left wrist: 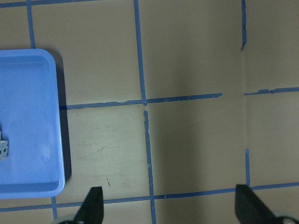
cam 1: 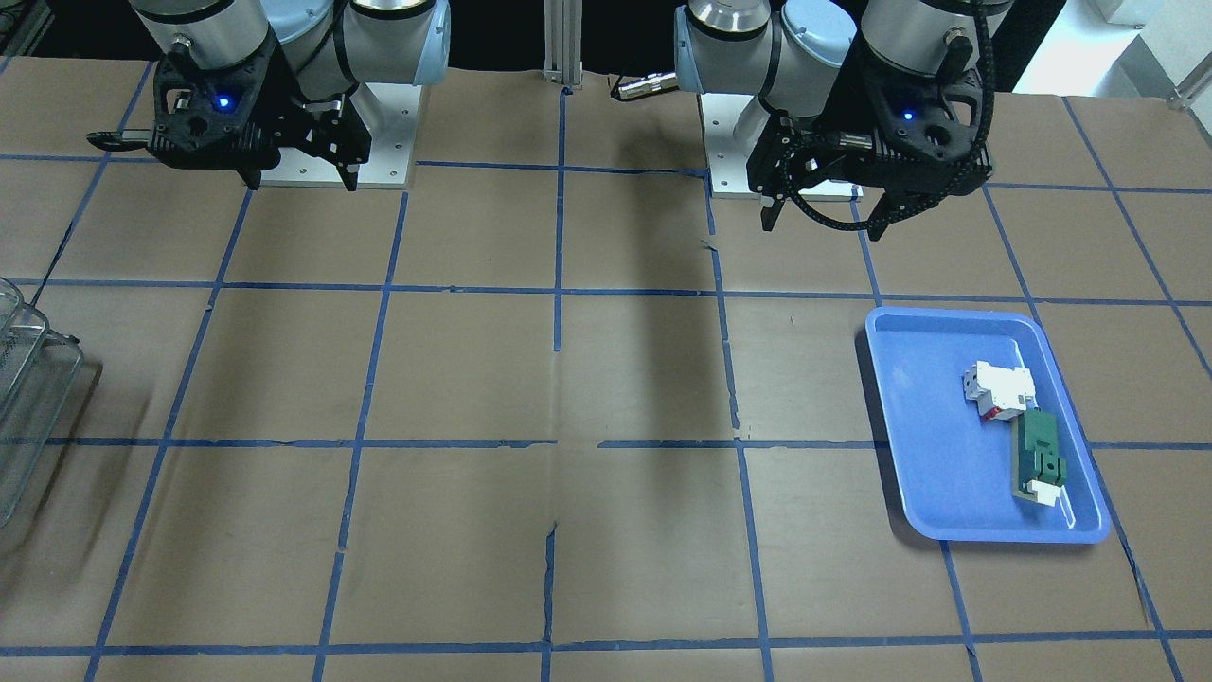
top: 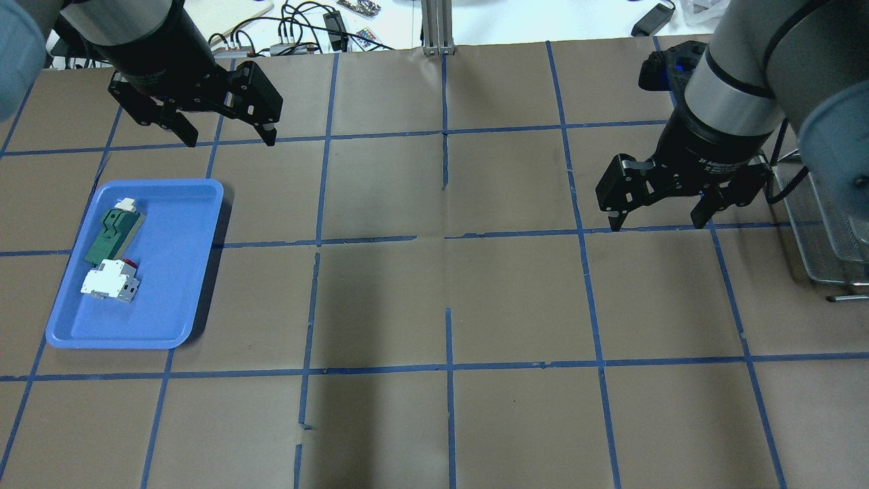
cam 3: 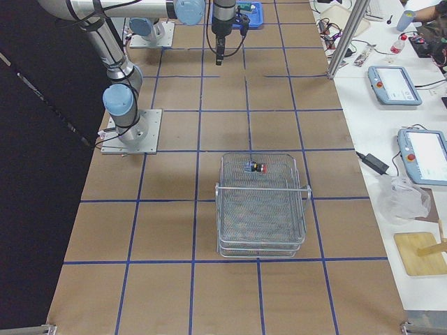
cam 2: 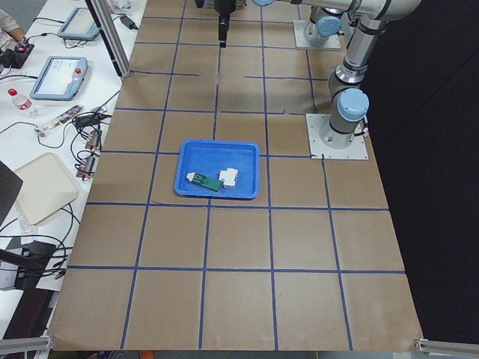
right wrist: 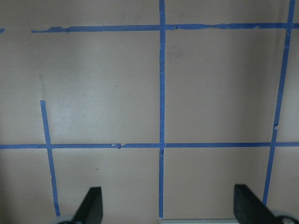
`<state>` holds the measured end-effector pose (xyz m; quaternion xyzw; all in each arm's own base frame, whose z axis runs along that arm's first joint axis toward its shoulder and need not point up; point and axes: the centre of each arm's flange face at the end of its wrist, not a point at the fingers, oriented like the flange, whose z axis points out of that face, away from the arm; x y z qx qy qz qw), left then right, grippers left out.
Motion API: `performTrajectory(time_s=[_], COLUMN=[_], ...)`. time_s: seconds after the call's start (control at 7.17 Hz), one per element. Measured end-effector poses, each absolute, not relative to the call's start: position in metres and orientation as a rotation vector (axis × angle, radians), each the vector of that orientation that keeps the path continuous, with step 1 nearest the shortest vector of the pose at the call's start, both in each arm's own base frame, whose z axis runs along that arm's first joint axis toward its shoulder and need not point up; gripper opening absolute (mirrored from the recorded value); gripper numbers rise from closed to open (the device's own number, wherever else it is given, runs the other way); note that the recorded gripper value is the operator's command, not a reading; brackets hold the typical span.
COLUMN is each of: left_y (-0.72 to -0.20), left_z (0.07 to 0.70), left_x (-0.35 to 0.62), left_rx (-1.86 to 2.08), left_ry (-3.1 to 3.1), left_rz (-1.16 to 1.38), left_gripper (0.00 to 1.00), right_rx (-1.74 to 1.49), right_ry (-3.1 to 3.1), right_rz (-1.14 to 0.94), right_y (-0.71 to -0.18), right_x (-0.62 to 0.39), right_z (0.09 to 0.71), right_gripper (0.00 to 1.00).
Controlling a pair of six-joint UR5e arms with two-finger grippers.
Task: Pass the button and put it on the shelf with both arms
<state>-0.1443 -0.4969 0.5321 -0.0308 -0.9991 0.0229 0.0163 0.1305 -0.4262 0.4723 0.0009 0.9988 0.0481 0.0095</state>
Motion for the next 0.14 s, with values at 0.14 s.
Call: performTrajectory(time_s=[0.14], left_y=[-0.4969], left_z=[0.5322], left_x=[-0.1443], left_rx=[-0.096], left_ry=[-3.107], left_rz=[0.072], left_gripper=[1.0], right_rx=[0.004], right_ry=[3.115], right_rz=[0.151], right_y=[-0.4263], right_x=[0.1306], right_z=[0.4717], right_gripper=[1.0])
